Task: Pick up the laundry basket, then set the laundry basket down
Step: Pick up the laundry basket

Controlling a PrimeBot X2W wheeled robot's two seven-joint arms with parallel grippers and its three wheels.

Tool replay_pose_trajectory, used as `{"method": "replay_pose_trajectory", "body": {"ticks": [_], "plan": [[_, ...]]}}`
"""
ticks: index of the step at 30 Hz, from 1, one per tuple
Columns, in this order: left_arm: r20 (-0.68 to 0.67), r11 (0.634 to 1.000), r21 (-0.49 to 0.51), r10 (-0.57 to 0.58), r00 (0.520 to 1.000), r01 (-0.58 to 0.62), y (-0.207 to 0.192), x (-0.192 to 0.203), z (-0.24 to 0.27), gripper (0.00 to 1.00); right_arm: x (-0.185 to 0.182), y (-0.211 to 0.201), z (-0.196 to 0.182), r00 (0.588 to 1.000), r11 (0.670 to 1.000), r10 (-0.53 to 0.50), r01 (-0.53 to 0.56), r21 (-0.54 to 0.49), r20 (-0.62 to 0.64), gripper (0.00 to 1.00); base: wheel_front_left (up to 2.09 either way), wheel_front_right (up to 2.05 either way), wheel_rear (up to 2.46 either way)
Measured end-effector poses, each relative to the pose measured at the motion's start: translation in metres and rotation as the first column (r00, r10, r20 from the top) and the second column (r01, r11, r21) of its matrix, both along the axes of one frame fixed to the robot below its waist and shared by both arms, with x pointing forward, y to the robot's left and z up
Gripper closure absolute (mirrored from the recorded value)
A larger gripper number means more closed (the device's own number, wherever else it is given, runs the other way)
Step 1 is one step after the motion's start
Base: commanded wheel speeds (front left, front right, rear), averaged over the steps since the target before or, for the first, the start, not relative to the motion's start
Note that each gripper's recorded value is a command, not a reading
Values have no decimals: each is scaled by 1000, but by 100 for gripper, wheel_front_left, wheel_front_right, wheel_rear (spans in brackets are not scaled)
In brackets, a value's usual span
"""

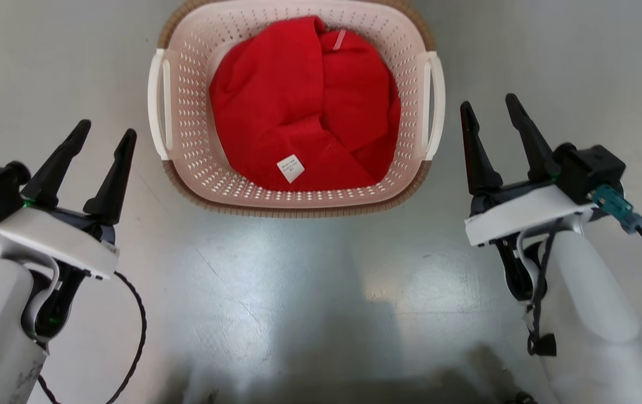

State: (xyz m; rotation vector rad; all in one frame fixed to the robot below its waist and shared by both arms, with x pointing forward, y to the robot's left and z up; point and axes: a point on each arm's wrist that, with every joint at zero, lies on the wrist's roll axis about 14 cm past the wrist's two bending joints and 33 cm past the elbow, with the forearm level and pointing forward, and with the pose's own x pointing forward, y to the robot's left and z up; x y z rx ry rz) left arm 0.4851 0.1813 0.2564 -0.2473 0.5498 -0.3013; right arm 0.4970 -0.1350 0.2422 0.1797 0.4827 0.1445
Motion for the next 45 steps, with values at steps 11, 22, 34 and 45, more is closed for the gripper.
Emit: {"method": "replay_pose_trajectory", "body": {"ticks": [11,22,34,45], "plan": [[-83,998,-2,-68,994,68,-12,1,-39,0,6,7,-45,996,1000,17,-16,11,-93,0,0,0,0],[-167,997,-11,-83,982,82,-16,1,-73,0,7,20,-77,986,998,50,-46,34,-160,0,0,0,0],[-275,994,-27,-108,955,104,-22,-7,-104,0,6,32,-104,971,996,81,-69,58,-225,0,0,0,0],[-310,991,-45,-132,942,124,-30,-7,-112,0,2,36,-115,961,995,71,-50,87,-267,0,0,0,0]]}}
